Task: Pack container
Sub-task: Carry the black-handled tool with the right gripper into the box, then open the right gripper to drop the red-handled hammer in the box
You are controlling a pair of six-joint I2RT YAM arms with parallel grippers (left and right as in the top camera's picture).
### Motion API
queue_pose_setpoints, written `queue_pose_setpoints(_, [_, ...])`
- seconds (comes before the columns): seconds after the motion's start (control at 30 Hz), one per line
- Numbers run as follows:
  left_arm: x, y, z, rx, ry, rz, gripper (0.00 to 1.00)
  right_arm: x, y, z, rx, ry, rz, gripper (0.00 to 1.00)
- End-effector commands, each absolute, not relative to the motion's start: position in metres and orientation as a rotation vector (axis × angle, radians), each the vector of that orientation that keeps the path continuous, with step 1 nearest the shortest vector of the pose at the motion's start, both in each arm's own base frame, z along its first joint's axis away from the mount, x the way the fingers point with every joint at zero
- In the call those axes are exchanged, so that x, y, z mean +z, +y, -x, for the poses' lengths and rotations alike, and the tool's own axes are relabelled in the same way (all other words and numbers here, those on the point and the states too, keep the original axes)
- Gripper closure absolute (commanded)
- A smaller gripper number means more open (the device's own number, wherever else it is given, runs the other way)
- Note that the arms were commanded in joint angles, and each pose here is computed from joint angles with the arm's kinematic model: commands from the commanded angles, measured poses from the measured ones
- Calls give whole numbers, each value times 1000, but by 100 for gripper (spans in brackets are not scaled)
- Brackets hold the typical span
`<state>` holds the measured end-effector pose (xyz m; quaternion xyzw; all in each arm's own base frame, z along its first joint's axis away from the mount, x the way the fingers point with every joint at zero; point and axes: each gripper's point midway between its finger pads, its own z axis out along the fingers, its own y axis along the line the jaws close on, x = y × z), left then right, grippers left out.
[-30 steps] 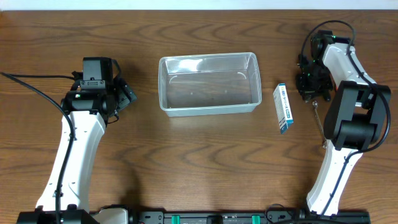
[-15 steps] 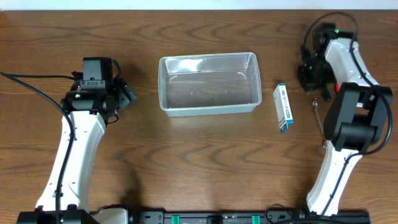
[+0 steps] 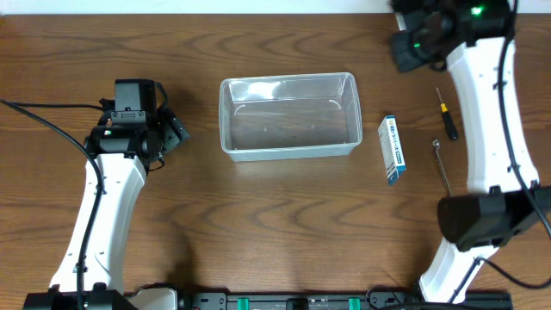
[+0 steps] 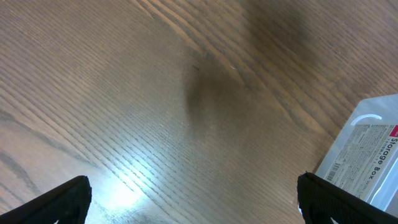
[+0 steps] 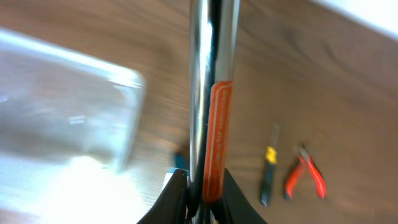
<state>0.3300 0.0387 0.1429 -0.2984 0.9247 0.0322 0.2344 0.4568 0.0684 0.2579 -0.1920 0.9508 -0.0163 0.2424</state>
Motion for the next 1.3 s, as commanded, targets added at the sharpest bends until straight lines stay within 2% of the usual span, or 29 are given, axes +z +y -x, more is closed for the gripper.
queue_pose_setpoints(0.0, [144, 43, -332, 118, 2534, 821, 2, 284, 117, -436, 51, 2470, 803, 99])
queue_pose_setpoints(0.3, [144, 43, -332, 118, 2534, 821, 2, 253, 186, -377, 112, 2309, 1512, 99])
queue_pose_setpoints(0.43, [144, 43, -332, 118, 2534, 821, 2, 231, 205, -365, 181, 2224, 1689, 99])
queue_pose_setpoints(0.9, [144, 43, -332, 118, 2534, 821, 2, 128, 212, -374, 196, 2251, 1730, 99])
queue_pose_setpoints(1.27, [144, 43, -332, 118, 2534, 821, 2, 83, 207, -366, 200, 2275, 1742, 99])
